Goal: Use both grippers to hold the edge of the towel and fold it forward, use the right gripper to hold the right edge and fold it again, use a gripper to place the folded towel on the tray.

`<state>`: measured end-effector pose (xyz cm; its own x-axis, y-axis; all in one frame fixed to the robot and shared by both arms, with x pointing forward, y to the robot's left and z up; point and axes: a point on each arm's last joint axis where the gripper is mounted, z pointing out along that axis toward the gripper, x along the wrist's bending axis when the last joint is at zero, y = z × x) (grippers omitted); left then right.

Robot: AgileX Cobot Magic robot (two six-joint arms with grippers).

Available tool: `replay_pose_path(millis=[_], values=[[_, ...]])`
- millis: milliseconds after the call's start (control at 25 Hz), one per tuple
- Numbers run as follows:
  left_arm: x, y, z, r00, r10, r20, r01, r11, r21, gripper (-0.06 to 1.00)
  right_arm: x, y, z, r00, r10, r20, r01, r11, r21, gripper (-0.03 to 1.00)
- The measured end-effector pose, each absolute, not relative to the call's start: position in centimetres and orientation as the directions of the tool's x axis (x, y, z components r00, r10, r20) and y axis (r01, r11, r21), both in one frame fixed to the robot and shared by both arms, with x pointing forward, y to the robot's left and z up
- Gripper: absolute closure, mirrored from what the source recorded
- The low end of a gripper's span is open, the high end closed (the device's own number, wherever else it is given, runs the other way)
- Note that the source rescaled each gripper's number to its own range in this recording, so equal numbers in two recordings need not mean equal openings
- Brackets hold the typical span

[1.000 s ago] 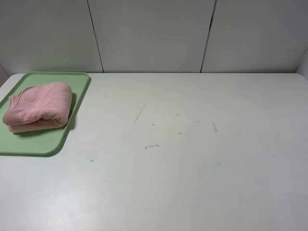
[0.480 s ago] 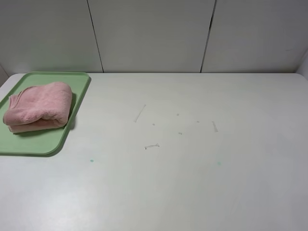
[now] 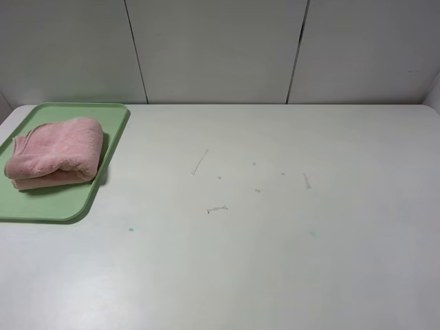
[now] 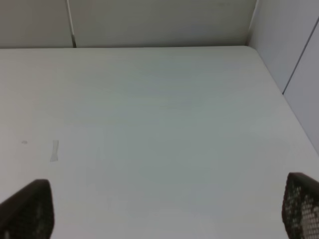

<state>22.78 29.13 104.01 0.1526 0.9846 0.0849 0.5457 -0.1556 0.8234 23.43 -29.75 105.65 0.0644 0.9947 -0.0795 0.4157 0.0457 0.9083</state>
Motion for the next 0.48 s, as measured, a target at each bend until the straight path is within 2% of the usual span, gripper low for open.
replay_pose_path(millis=[480], values=[[22.78, 29.13, 104.01, 0.153, 0.985, 0.085, 0.546, -0.156, 0.823, -0.05, 23.43, -29.75, 105.65, 0.064, 0.995, -0.080, 0.416, 0.046, 0.908, -0.03]])
